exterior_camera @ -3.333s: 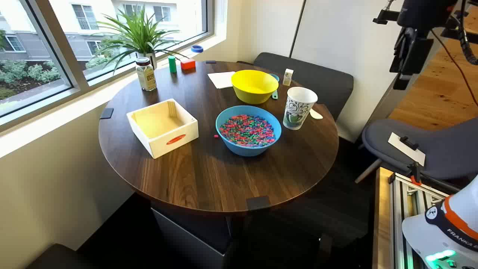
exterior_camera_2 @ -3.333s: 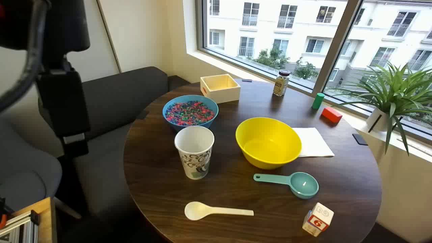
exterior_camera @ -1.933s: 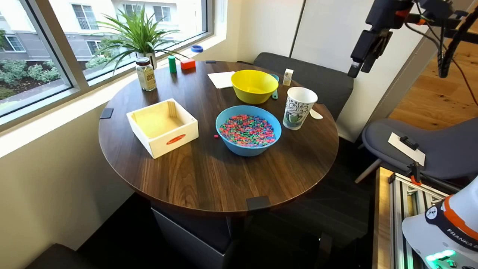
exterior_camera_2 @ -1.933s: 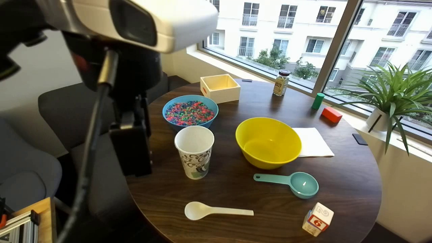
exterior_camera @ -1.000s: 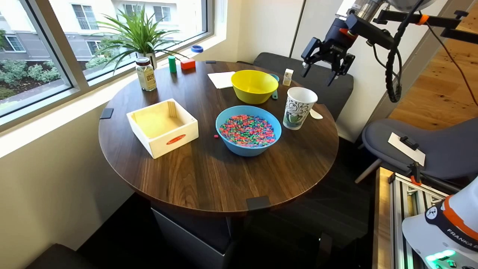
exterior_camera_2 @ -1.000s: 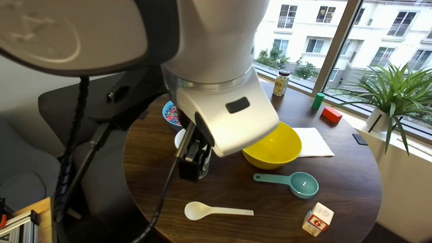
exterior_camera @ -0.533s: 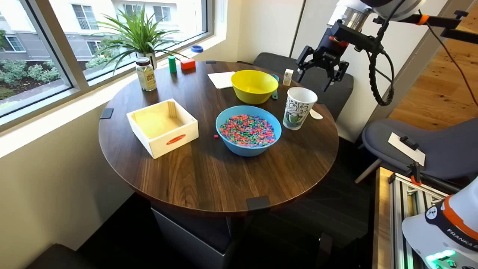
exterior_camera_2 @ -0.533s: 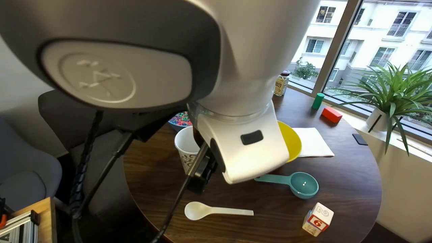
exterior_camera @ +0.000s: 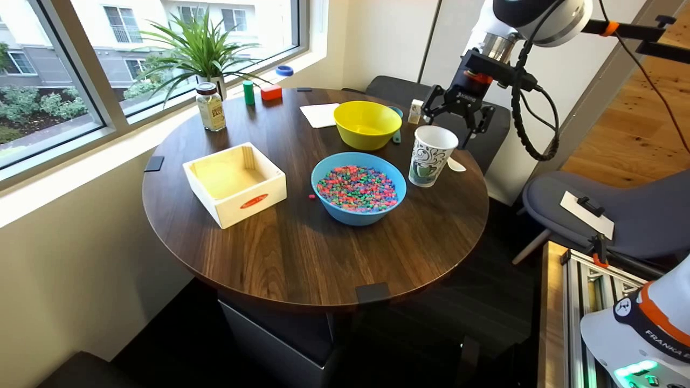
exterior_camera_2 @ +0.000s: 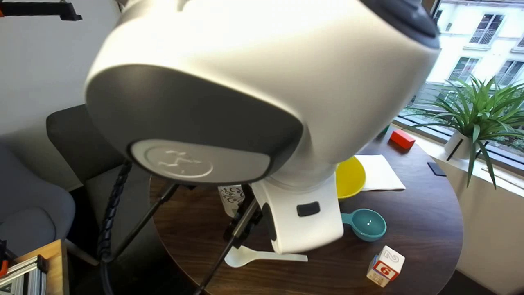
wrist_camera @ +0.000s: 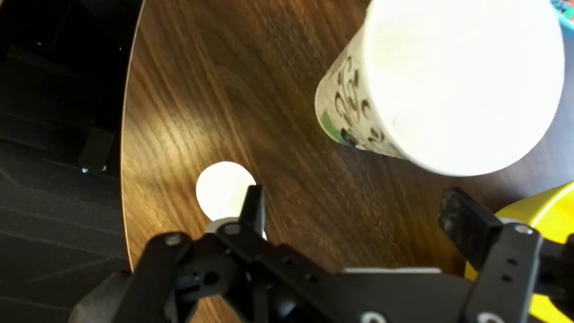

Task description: Use the coffee cup to transfer cereal from the blue bowl to the yellow bowl.

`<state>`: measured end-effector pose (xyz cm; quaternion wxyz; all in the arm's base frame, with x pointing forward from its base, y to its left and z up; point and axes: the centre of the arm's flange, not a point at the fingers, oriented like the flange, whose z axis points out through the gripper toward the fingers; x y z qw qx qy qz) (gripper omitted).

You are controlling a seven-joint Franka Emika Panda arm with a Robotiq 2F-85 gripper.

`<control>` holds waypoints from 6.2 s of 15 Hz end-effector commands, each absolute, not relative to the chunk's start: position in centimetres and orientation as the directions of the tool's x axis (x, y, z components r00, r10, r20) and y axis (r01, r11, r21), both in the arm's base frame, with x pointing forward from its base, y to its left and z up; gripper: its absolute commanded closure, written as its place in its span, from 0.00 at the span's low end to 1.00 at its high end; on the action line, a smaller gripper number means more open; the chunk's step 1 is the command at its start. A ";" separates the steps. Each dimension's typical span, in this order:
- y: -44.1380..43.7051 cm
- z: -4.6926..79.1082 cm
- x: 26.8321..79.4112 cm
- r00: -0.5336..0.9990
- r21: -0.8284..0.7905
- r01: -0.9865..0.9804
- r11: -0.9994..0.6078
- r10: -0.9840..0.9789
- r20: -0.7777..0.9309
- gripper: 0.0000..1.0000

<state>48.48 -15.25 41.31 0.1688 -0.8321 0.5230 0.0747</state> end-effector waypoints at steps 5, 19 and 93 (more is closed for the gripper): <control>-16.1 39.0 50.0 0.344 -0.173 -0.939 -0.298 -0.831 -0.436 0.00; -15.5 35.6 51.7 0.260 -0.127 -0.965 -0.229 -0.788 -0.558 0.00; 1.5 48.6 53.9 0.621 0.149 -0.782 -0.605 -0.733 0.278 0.64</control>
